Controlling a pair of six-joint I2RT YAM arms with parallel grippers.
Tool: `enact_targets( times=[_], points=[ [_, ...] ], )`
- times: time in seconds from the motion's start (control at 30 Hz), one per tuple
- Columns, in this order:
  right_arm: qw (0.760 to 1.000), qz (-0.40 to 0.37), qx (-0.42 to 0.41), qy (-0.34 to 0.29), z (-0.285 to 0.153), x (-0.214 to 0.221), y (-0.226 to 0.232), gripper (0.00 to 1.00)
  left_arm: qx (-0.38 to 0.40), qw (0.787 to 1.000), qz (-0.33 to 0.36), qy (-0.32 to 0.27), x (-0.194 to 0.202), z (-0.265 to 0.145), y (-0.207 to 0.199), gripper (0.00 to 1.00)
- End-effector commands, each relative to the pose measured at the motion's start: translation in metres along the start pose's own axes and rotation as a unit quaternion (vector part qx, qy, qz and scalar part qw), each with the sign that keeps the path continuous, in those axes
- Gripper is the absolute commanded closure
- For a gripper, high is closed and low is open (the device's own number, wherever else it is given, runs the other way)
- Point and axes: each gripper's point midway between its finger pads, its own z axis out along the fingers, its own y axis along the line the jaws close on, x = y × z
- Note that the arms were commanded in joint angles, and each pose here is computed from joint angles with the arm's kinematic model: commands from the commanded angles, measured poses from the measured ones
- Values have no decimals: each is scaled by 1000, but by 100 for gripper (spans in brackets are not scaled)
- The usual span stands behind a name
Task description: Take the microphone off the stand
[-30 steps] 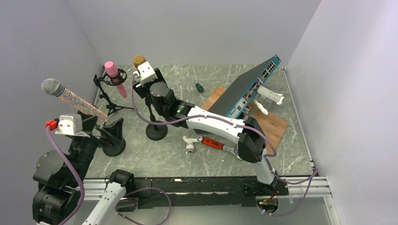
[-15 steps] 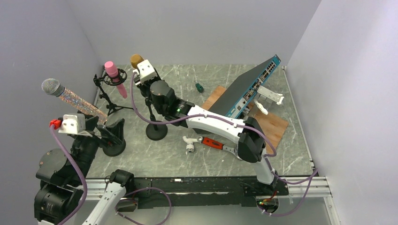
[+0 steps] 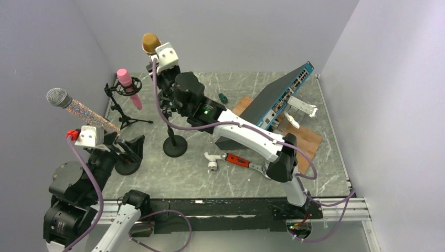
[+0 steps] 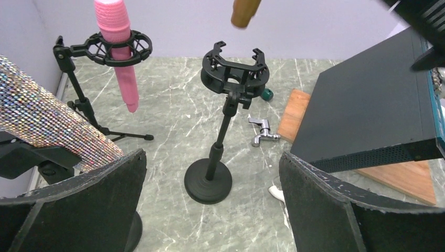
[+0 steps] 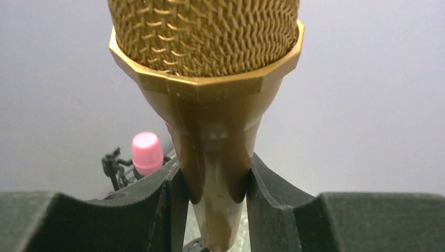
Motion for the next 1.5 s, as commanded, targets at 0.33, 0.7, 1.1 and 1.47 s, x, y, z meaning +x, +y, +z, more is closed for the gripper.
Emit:
enact_targets(
  times=[0.33,0.7,1.1,1.47],
  points=[
    [996,90,8,26,-82,-62,-58,100,96,981,-105,134,35,69,-55,1],
    [977,173,-30,124,-165,0,-67,100,47,973,-178,140,47,94,-48,1],
    [958,242,-95,122,-213,3,-62,100,24,919,-364,151,63,133,-43,6],
    [957,252,-93,111,-228,-4,-73,100,-32,886,-447,121,69,155,-23,31]
  ],
)
